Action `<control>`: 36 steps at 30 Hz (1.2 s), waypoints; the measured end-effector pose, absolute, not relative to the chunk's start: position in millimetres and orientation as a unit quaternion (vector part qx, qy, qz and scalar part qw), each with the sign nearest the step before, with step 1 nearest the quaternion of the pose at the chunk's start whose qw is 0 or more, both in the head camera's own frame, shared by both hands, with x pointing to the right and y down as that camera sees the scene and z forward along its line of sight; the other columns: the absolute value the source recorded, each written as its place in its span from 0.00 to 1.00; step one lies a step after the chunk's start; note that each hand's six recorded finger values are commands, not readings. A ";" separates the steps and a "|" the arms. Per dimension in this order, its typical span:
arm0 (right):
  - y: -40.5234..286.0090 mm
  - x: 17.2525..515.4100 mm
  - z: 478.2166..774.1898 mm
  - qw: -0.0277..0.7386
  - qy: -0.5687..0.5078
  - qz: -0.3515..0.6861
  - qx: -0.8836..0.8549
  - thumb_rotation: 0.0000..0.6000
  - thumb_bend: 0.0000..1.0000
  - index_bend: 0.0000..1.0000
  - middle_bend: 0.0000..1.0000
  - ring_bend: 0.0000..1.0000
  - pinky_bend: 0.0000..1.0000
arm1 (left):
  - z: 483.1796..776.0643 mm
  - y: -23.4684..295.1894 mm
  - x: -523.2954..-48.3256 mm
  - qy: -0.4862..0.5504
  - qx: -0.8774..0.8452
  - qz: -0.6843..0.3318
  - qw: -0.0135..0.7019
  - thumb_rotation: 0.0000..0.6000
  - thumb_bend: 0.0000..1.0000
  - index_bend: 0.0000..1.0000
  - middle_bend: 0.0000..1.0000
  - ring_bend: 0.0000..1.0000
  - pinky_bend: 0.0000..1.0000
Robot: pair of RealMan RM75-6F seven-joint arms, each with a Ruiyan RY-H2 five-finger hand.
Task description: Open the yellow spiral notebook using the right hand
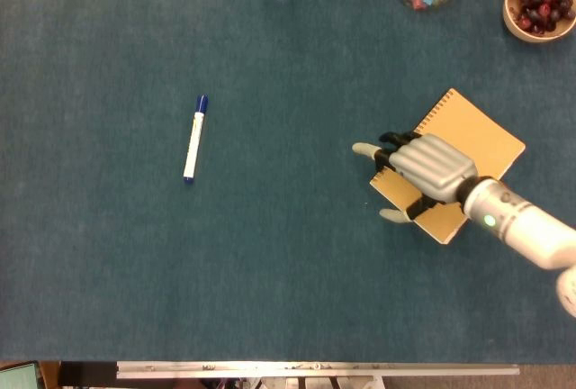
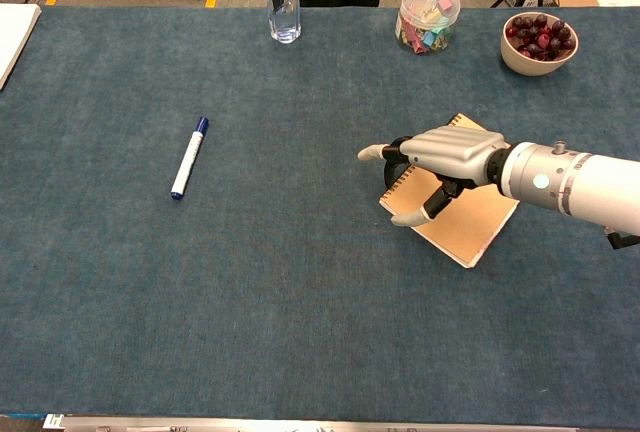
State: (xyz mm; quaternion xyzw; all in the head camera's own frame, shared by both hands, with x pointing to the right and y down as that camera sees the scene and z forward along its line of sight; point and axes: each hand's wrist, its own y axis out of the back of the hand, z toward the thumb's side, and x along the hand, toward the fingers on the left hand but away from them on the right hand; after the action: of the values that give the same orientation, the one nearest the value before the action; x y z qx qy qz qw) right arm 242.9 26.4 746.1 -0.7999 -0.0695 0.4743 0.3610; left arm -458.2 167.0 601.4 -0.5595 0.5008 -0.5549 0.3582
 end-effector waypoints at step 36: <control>-13.0 411.4 749.5 0.527 -0.114 0.579 -0.612 0.86 0.10 0.00 0.16 0.08 0.17 | 605.0 166.7 -459.3 0.498 -0.562 -0.557 0.353 1.00 0.49 0.08 0.11 0.02 0.06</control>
State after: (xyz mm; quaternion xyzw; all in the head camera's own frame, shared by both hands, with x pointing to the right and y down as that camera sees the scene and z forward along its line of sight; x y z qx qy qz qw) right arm 411.4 -13.0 749.5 -0.6115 -0.1142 0.5787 0.5274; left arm -459.3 166.7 605.0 -0.5624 0.4985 -0.5571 0.3533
